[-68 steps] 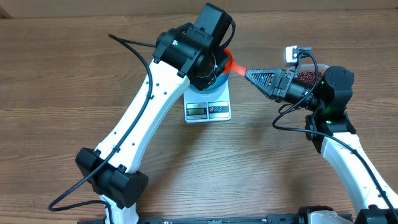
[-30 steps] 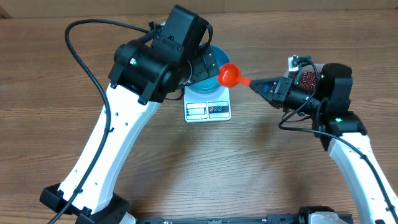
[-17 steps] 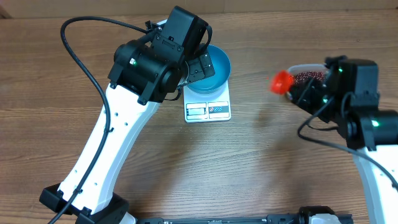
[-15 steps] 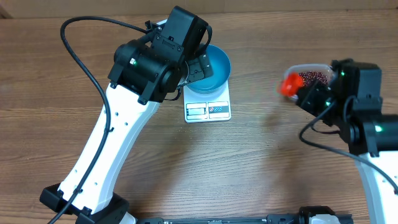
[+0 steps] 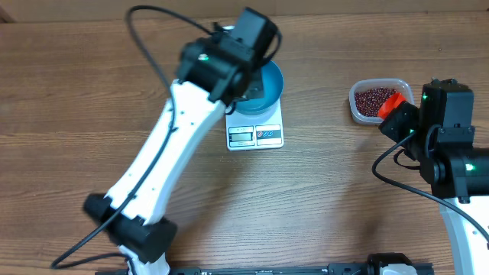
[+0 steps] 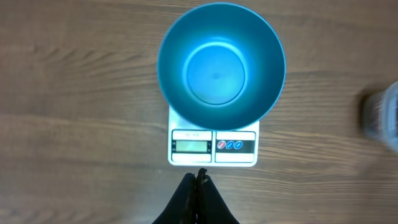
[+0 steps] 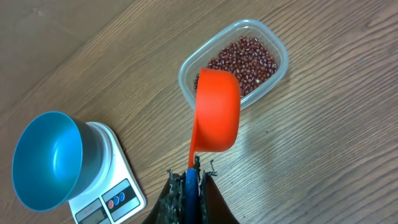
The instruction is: Scoop item into bowl and weigh 150g on scale
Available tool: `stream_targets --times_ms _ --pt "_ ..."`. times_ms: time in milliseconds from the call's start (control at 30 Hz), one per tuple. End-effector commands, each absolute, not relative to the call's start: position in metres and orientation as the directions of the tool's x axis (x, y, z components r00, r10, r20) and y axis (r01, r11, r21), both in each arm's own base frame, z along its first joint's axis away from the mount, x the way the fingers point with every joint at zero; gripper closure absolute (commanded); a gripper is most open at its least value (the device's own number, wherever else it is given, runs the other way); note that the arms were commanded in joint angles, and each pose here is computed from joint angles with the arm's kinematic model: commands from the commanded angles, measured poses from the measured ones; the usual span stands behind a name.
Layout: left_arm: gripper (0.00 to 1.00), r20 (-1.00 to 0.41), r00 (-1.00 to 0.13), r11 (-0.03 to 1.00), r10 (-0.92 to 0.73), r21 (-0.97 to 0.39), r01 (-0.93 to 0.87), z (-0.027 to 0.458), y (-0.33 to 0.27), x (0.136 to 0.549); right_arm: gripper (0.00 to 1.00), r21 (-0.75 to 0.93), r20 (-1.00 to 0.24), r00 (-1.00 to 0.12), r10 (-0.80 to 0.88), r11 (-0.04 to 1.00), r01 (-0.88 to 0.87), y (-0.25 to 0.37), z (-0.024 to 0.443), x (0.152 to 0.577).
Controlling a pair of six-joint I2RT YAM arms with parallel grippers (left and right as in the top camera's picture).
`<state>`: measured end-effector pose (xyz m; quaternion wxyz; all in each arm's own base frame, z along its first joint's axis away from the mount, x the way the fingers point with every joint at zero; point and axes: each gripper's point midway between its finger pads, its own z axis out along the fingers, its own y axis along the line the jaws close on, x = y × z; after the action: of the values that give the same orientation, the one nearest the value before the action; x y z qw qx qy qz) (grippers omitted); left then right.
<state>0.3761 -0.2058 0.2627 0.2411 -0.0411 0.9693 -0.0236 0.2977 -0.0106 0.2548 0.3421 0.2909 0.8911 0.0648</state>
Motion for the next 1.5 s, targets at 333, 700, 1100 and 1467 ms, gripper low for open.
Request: stream_targets --times_ms 333,700,1100,1467 --pt "0.95 -0.450 -0.792 0.882 0.412 -0.019 0.470 0.230 -0.280 0.374 0.96 0.316 -0.599 -0.568 0.564 0.819 0.479 -0.014 0.267 0.297" --pt "0.95 -0.370 -0.793 0.834 0.485 -0.079 0.547 0.200 -0.282 0.359 0.96 0.311 -0.600 -0.567 0.564 0.818 0.484 -0.016 0.267 0.297" --pt "0.95 -0.334 -0.825 0.856 0.456 -0.088 0.509 0.148 -0.267 0.339 0.96 0.312 -0.602 -0.565 0.564 0.818 0.483 -0.016 0.267 0.297" --pt "0.95 -0.479 -0.784 0.849 0.394 -0.137 0.510 0.123 -0.261 0.325 0.96 0.301 -0.588 -0.580 0.564 0.818 0.491 -0.015 0.260 0.303"
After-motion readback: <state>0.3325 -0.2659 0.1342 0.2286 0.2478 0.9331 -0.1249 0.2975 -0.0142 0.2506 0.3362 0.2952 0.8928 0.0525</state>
